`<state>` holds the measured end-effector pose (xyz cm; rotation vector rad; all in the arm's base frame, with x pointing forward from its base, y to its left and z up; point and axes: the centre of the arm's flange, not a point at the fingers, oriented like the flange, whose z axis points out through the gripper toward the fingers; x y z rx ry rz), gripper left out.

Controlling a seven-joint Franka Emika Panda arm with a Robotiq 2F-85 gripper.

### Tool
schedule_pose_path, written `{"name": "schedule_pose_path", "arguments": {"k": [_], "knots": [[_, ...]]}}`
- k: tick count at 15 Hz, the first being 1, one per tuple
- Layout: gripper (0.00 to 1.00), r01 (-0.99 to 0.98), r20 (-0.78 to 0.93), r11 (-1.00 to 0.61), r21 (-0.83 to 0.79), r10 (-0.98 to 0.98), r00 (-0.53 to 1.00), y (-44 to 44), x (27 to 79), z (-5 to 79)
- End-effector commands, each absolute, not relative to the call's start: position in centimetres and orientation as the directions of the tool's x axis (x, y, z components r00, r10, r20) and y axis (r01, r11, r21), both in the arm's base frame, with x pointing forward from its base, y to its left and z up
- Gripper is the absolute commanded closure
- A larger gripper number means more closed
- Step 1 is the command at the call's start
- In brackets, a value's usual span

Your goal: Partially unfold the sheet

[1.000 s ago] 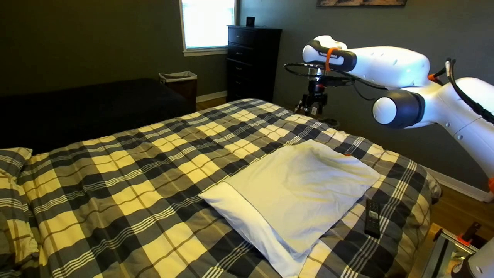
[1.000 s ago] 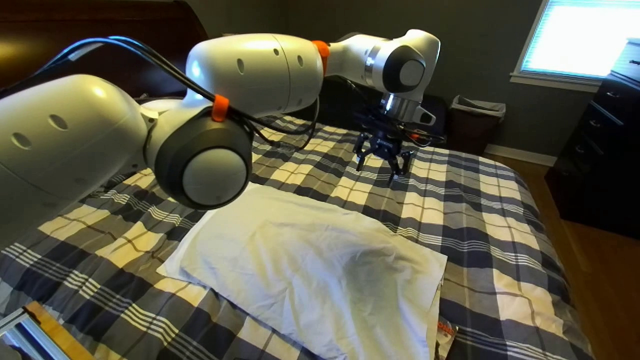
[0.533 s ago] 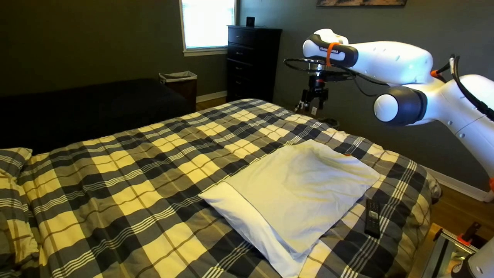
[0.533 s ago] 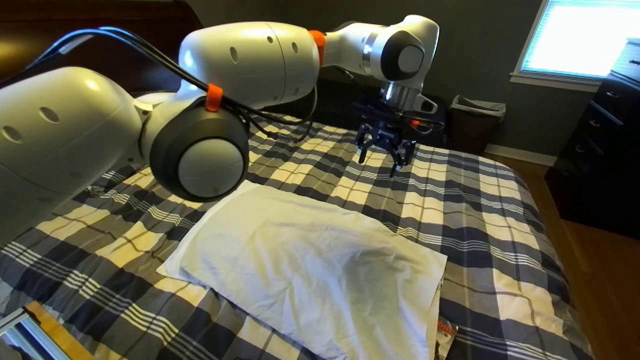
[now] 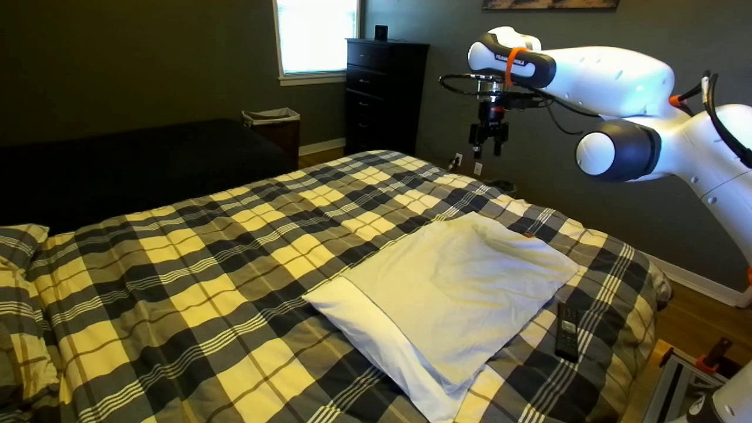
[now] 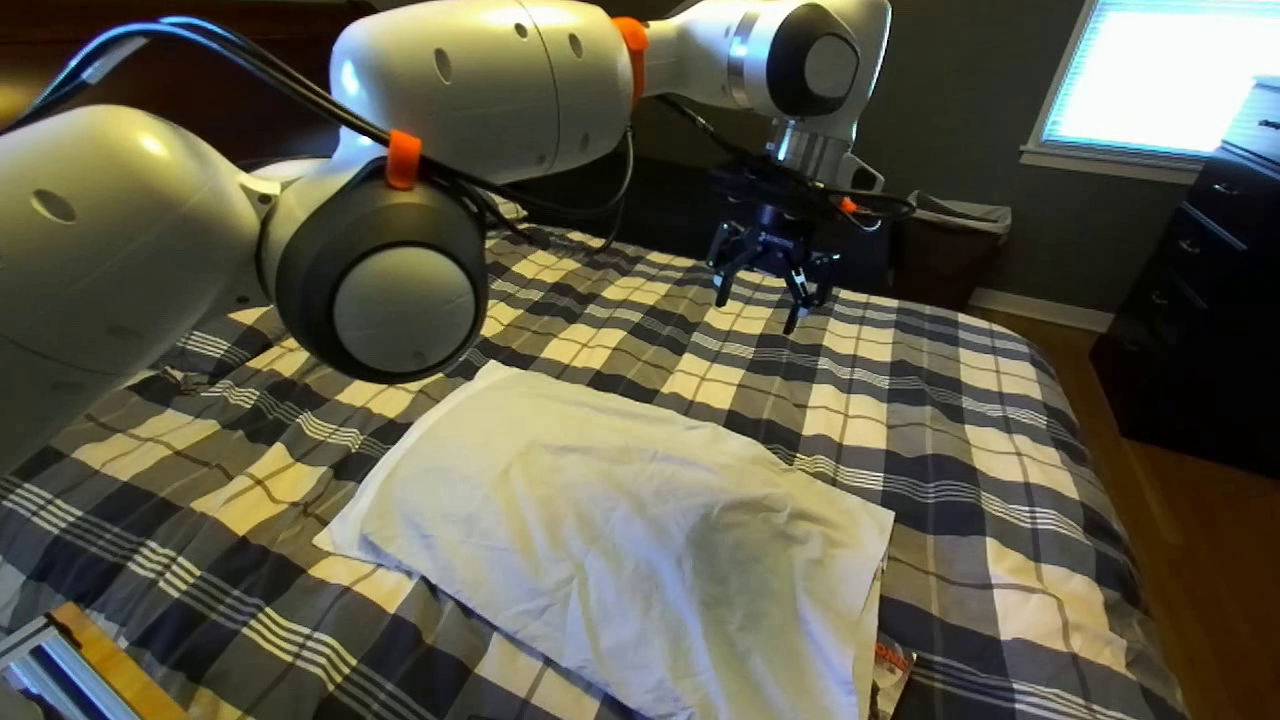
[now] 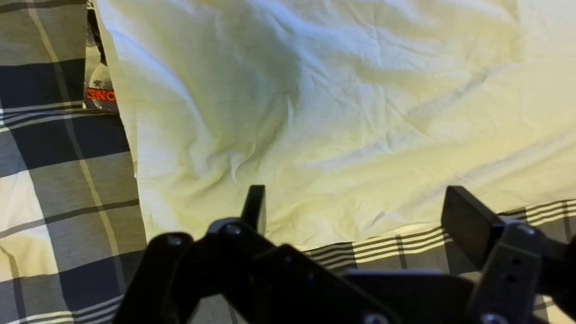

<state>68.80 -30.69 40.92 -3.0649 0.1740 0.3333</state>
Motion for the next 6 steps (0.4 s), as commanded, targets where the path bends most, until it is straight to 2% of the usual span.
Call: {"name": "schedule_pose_path", "arguments": {"k": [1,6], "knots": [[0.0,-0.113,-0.214,-0.993,-0.042,-0.102,0.971,-30.76,68.65,41.42],[0.0,-0.107,-0.211,-0.993,-0.043,-0.096,0.973,-30.94,68.48,41.86]]}}
